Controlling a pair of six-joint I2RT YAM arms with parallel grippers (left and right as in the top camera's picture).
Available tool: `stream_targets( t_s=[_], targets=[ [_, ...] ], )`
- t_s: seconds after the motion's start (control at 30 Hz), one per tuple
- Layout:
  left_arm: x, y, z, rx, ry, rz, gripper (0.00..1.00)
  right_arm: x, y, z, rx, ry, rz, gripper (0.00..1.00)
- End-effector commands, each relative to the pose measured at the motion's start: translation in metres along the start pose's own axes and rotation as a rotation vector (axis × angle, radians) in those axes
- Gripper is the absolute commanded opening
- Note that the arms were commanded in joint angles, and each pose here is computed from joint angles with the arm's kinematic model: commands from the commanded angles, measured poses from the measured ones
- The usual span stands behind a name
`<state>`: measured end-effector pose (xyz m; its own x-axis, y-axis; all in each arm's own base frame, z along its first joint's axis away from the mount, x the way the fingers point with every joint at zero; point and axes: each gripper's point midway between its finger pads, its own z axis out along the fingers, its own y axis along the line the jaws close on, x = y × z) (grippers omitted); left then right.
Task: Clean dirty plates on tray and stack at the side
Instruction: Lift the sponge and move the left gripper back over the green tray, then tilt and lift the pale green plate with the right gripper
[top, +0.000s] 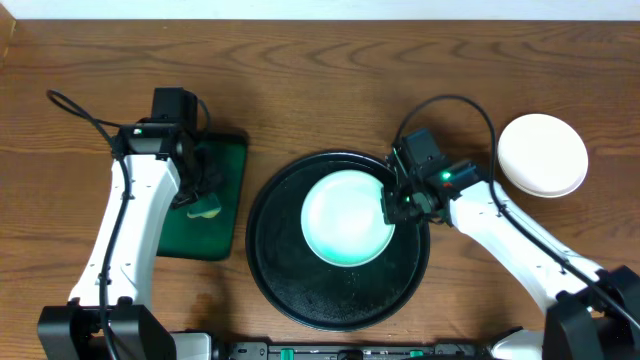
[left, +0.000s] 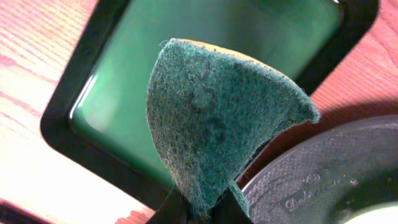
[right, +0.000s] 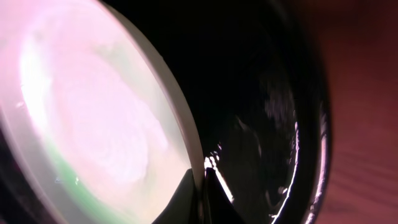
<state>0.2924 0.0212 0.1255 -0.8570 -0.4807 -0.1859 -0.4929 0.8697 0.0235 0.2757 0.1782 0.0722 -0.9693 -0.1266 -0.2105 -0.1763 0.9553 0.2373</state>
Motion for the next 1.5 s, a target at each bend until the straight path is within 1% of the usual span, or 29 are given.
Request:
stream_targets(
  t_s=[0.0,0.1,0.2,0.23,0.43,0.6,0.73,1.03,1.13,1.33,1.47],
  targets=[
    [0.005,0.006,0.006,-0.015,0.029,-0.025,0.09,-0.015,0.012,-0.021,0.023,-0.069,-0.098,0.01],
    [0.01,0.009,0.014,-0.033,0.061,-0.022,0.09,-0.019,0.005,-0.03,0.111,-0.093,-0.122,0.02],
    [0.016,0.011,0.021,-0.055,0.101,-0.017,0.09,-0.02,0.003,-0.037,0.19,-0.116,-0.195,0.02],
    [0.017,0.011,0.024,-0.06,0.112,-0.015,0.08,-0.02,0.005,-0.039,0.206,-0.124,-0.226,0.02],
    [0.019,0.011,0.028,-0.07,0.131,-0.013,0.07,-0.02,0.032,-0.051,0.305,-0.201,-0.414,0.01],
    [0.019,0.011,0.028,-0.071,0.133,-0.013,0.07,-0.029,0.051,-0.065,0.317,-0.258,-0.468,0.01],
    [0.019,0.011,0.028,-0.071,0.132,-0.011,0.07,-0.041,0.047,-0.08,0.375,-0.301,-0.477,0.01],
    [0.019,0.011,0.028,-0.07,0.131,-0.009,0.08,-0.063,0.047,-0.118,0.493,-0.346,-0.637,0.01],
    [0.018,0.011,0.028,-0.07,0.13,-0.009,0.08,-0.068,0.046,-0.131,0.572,-0.366,-0.687,0.01],
    [0.018,0.011,0.028,-0.068,0.128,-0.009,0.08,-0.075,0.042,-0.156,0.795,-0.404,-0.803,0.01],
    [0.018,0.011,0.028,-0.069,0.128,-0.01,0.08,-0.074,0.043,-0.166,0.892,-0.409,-0.859,0.01]
  ],
)
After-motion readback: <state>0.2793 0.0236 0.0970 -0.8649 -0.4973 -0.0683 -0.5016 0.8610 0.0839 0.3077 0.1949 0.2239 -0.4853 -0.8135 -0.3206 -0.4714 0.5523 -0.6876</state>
